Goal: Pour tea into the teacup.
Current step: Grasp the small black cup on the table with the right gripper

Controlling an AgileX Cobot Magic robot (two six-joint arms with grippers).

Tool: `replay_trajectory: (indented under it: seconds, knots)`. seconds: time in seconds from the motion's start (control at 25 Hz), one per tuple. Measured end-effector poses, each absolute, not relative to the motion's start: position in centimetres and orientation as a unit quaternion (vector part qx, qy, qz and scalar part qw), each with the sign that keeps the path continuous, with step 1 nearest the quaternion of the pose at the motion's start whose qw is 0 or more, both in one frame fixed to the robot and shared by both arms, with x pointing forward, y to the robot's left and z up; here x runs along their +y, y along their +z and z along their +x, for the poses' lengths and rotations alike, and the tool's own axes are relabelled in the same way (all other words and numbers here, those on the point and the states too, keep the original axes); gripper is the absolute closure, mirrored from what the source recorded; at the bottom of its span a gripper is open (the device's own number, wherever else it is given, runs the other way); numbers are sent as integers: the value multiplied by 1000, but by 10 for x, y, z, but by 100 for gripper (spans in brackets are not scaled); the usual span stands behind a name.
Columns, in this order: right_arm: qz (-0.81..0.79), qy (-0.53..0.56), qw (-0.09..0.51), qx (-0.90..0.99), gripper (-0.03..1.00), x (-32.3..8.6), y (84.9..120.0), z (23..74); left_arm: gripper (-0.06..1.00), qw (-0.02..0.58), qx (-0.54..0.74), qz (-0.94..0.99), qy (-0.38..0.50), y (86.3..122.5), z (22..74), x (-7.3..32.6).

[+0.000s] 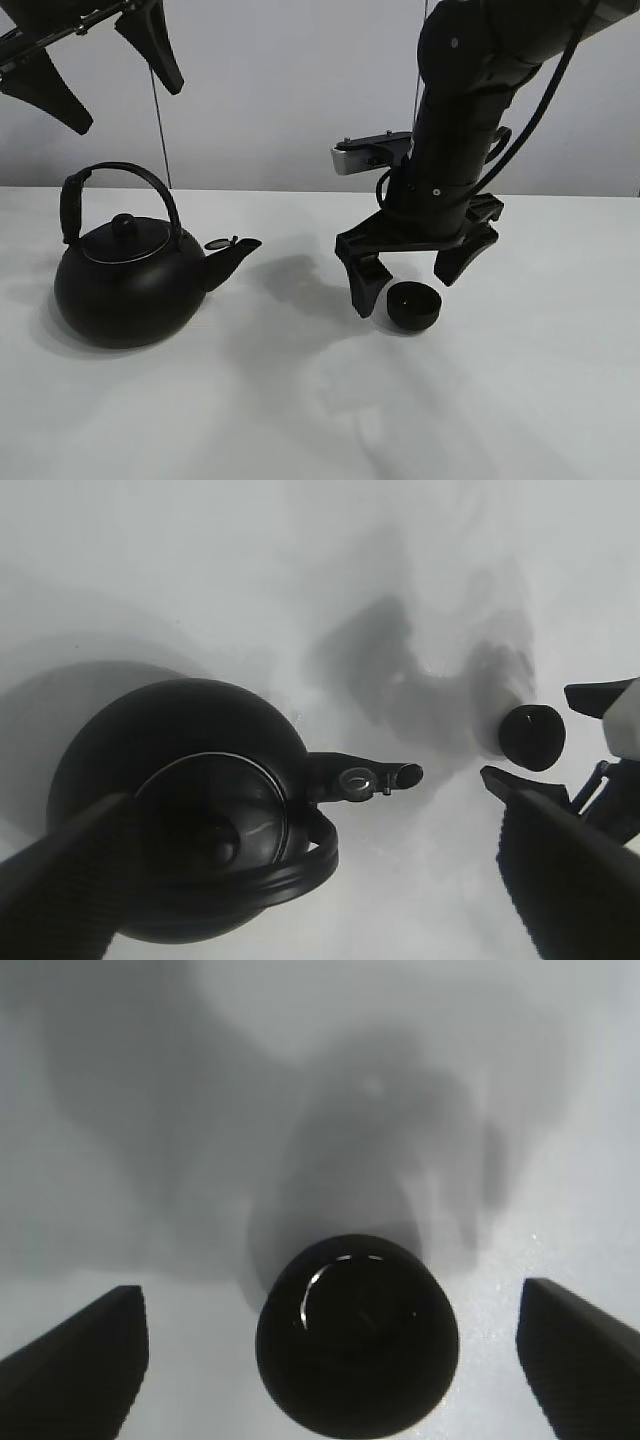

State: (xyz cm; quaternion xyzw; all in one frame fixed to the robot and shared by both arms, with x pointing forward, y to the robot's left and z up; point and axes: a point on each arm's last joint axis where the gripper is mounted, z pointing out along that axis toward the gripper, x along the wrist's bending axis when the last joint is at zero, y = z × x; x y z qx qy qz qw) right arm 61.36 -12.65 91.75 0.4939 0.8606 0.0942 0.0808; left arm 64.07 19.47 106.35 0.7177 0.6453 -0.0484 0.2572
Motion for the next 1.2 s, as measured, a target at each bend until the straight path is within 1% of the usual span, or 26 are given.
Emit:
replay_trajectory:
  seconds: [0.24, 0.36, 0.44, 0.52, 0.68, 0.72, 0.96, 1.08, 1.2]
  knots:
    - [498, 86, 75, 859, 28, -126, 902, 616, 25, 257, 645, 718, -48, 1063, 641, 195]
    - [501, 86, 75, 858, 30, -125, 896, 617, 25, 257, 645, 718, -48, 1063, 641, 195]
    - [506, 87, 75, 855, 36, -125, 894, 617, 25, 257, 645, 718, -48, 1063, 641, 195]
    - [514, 94, 80, 849, 44, -125, 894, 619, 25, 257, 645, 718, -48, 1063, 641, 195]
    - [527, 100, 92, 839, 57, -125, 895, 621, 25, 257, 645, 718, -48, 1063, 641, 195]
    - [528, 99, 94, 838, 58, -125, 895, 621, 25, 257, 645, 718, -48, 1063, 641, 195]
    - [530, 98, 95, 837, 58, -126, 895, 622, 25, 257, 645, 718, -48, 1063, 641, 195]
    - [539, 103, 85, 831, 58, -124, 895, 621, 25, 257, 645, 718, -48, 1063, 641, 195]
    - [546, 115, 76, 827, 58, -117, 905, 625, 25, 257, 645, 718, -48, 1063, 641, 195]
